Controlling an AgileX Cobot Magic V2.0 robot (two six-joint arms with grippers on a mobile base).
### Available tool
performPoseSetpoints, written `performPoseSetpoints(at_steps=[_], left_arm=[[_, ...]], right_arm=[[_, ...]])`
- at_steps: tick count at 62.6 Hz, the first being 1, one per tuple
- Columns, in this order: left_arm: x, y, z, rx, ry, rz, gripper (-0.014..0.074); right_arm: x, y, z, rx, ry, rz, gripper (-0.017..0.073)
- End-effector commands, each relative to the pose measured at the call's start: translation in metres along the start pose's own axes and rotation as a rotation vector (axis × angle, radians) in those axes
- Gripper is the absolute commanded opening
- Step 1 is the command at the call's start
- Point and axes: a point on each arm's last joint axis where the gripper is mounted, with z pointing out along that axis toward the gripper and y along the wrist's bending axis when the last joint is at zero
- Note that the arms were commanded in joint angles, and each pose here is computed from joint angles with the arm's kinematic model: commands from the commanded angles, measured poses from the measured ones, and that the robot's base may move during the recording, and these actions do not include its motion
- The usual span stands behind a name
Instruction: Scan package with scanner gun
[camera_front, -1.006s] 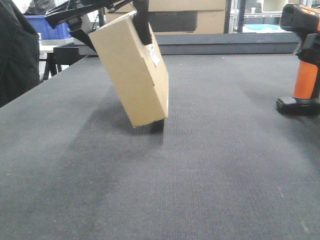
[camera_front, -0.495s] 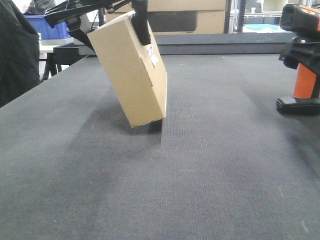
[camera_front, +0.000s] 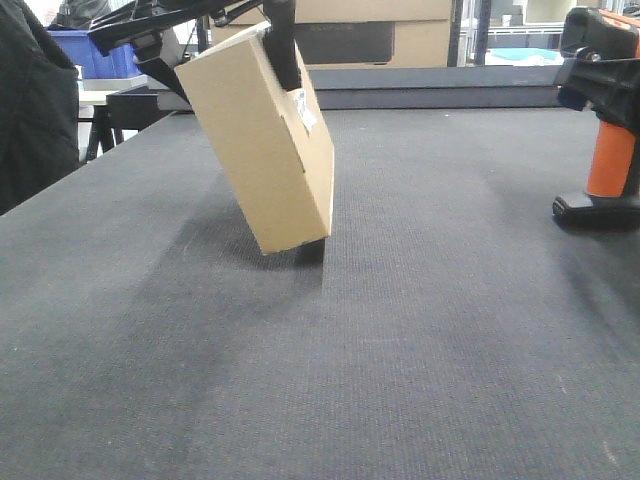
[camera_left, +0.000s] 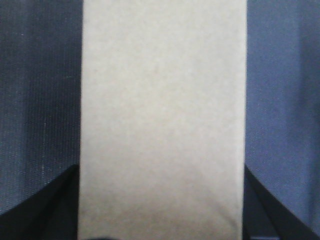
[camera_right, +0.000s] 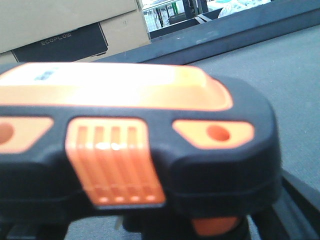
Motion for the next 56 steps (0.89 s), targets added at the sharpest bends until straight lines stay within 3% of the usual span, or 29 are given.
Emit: performPoseSetpoints(at_steps=[1,11,17,36,41,47,56], left_arm=[[-0.002,-0.002,-0.005,0.017,-0.025,-0.002,-0.0111],[-0.002,-0.002,-0.005,0.017,-0.025,-0.002,-0.0111],[-0.002,-0.002,-0.005,0.017,-0.025,-0.002,-0.0111],[-0.002,-0.002,-0.005,0.017,-0.025,-0.002,-0.0111],[-0.002,-0.002,-0.005,0.017,-0.025,-0.002,-0.0111],[-0.002,-0.002,-0.005,0.017,-0.025,-0.002,-0.0111],[-0.002,-0.002,-0.005,0.017,-0.025,-0.002,-0.0111]], right_arm=[[-0.002,0.0,0.001,0.008,-0.022,0.01,0.0559],[0.002,-0.003,0.003,0.033,-0.009,0.019,0.0557],[0.002,-0.004,0.003,0.039,-0.009,0.023,0.0493],[0.002,-0.004,0.003,0.039,-0.009,0.023,-0.0055],[0.002,-0.004,0.003,0.039,-0.009,0.023,-0.0163],[0.0,-0.002,0.003,0.015,-0.032,0.009,-0.0167],[-0.009,0.015,-0.001,-0.146,-0.078,-0.097,-0.0167]])
